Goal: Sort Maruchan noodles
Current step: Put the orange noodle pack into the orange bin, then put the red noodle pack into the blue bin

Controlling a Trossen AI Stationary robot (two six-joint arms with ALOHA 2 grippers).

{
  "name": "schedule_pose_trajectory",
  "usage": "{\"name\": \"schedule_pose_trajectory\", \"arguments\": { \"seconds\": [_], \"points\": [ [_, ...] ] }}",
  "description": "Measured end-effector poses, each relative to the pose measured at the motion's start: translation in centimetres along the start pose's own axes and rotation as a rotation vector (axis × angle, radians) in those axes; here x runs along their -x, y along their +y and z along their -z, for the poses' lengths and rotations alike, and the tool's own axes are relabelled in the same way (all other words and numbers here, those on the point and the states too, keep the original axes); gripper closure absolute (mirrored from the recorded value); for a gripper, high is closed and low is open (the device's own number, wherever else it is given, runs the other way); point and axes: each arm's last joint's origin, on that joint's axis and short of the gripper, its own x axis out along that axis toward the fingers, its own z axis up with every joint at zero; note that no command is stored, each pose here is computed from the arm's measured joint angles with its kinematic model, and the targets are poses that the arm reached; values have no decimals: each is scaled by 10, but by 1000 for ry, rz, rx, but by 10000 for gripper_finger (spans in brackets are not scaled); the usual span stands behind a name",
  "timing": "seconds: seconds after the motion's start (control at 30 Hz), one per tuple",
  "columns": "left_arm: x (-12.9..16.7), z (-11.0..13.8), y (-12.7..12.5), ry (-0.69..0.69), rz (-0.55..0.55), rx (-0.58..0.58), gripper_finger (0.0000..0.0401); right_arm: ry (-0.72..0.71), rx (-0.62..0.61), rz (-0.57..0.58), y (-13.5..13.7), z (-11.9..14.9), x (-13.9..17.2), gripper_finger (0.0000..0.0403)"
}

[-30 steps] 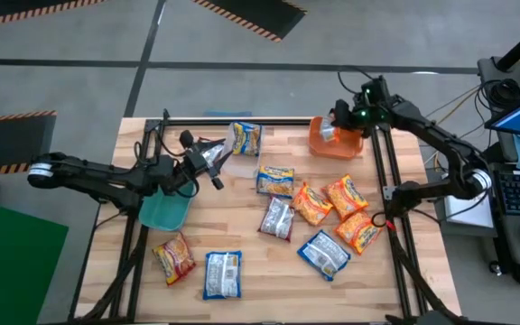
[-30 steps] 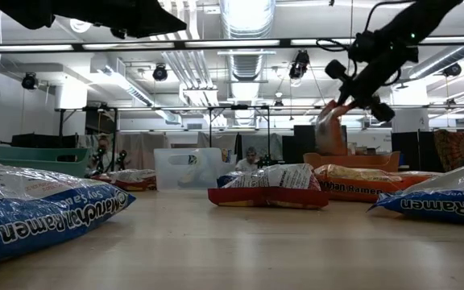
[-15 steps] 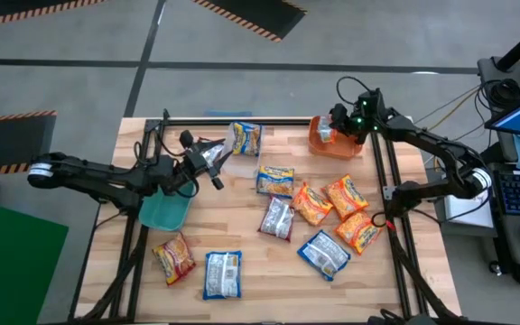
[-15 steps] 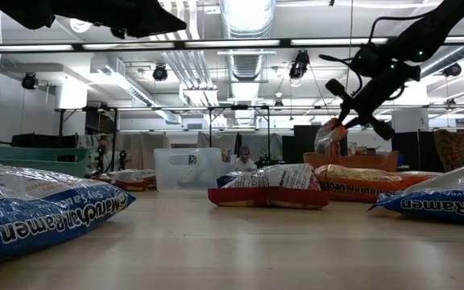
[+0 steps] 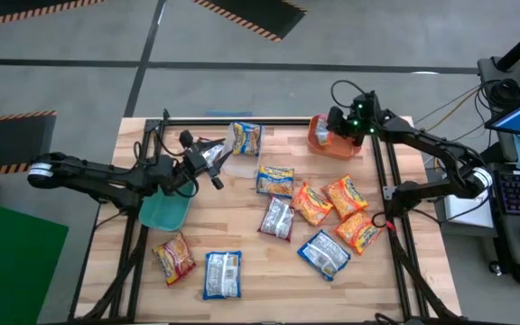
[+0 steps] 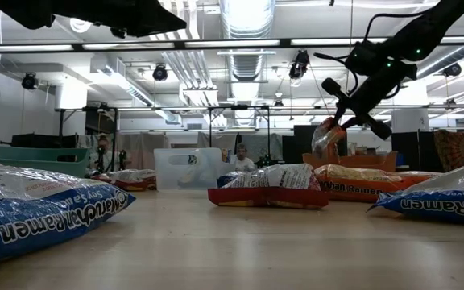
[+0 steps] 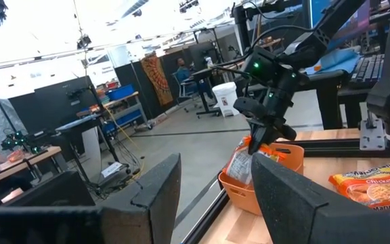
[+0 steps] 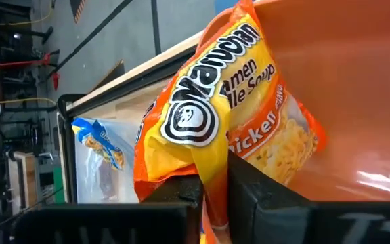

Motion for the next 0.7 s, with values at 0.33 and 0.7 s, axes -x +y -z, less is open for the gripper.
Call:
{"name": "schedule_pose_trajectory", "arguments": {
  "seconds": [0.33,0.7],
  "points": [
    [0,0,0,-2,0,1,237,-28,7,6,2,1,-1,285],
    [0,0,0,-1,0,1,237,-51,259,-119,35,-5,14,256]
  ]
}}
